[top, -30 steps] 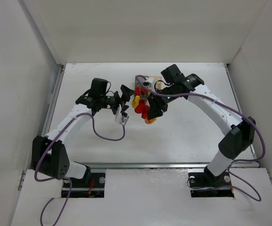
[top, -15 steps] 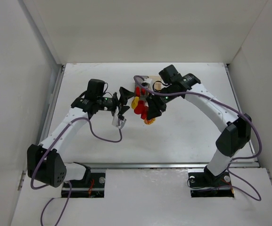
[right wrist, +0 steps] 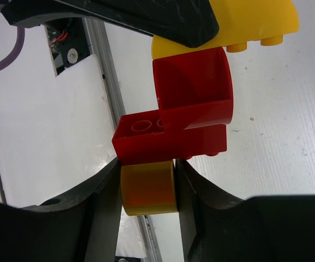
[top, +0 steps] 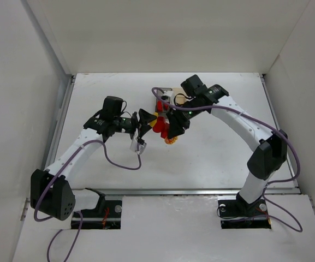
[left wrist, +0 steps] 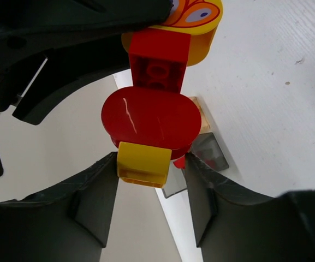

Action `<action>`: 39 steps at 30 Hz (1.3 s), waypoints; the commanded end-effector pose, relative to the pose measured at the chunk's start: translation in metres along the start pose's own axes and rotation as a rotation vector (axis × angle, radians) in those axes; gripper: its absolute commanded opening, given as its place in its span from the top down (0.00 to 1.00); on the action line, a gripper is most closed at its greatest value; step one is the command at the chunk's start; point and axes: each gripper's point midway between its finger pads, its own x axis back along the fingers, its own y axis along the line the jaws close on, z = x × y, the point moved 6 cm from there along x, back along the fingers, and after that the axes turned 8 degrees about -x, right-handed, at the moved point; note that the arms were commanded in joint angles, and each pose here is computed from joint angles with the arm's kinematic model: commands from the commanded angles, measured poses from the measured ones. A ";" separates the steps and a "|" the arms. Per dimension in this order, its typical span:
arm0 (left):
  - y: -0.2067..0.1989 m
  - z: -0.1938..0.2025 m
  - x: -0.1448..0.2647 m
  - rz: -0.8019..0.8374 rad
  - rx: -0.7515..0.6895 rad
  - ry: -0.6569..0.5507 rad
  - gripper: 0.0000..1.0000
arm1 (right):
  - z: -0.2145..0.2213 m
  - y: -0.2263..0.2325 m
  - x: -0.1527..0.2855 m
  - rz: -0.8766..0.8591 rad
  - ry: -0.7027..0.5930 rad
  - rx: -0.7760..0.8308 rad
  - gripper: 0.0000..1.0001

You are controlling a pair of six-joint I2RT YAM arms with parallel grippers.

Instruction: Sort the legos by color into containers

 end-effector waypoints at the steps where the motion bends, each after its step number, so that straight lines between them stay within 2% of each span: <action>1: 0.045 -0.020 0.001 -0.033 -0.992 0.003 0.54 | -0.015 0.013 0.003 -0.051 -0.041 0.061 1.00; 2: 0.045 -0.020 0.001 -0.033 -0.992 0.003 0.58 | -0.015 0.013 0.003 -0.051 -0.041 0.061 1.00; 6: 0.044 -0.018 0.001 -0.027 -1.002 0.016 0.85 | -0.017 0.012 0.001 -0.060 -0.043 0.061 1.00; 7: 0.040 -0.018 0.000 -0.023 -0.995 0.012 1.00 | -0.017 0.012 0.001 -0.060 -0.043 0.061 1.00; 13: 0.035 -0.015 0.003 0.033 -0.970 0.051 1.00 | -0.005 -0.001 -0.007 0.003 0.000 -0.005 1.00; 16: 0.024 0.001 0.005 0.091 -0.899 0.127 1.00 | 0.007 -0.021 -0.010 0.018 0.018 -0.092 1.00; 20: 0.030 0.019 0.016 0.100 -0.888 0.253 1.00 | 0.030 -0.042 -0.016 0.061 0.063 -0.203 1.00; 23: 0.023 0.027 0.019 0.124 -0.846 0.292 1.00 | 0.041 -0.048 -0.018 0.090 0.076 -0.246 1.00; 26: 0.020 0.027 0.020 0.131 -0.832 0.302 1.00 | 0.050 -0.058 -0.018 0.114 0.074 -0.312 1.00; 34: 0.019 0.025 0.022 0.109 -0.827 0.323 1.00 | 0.062 -0.115 -0.020 0.433 0.027 -0.537 1.00; 39: 0.012 0.024 0.021 0.111 -0.798 0.317 1.00 | 0.056 -0.123 -0.022 0.480 -0.035 -0.584 1.00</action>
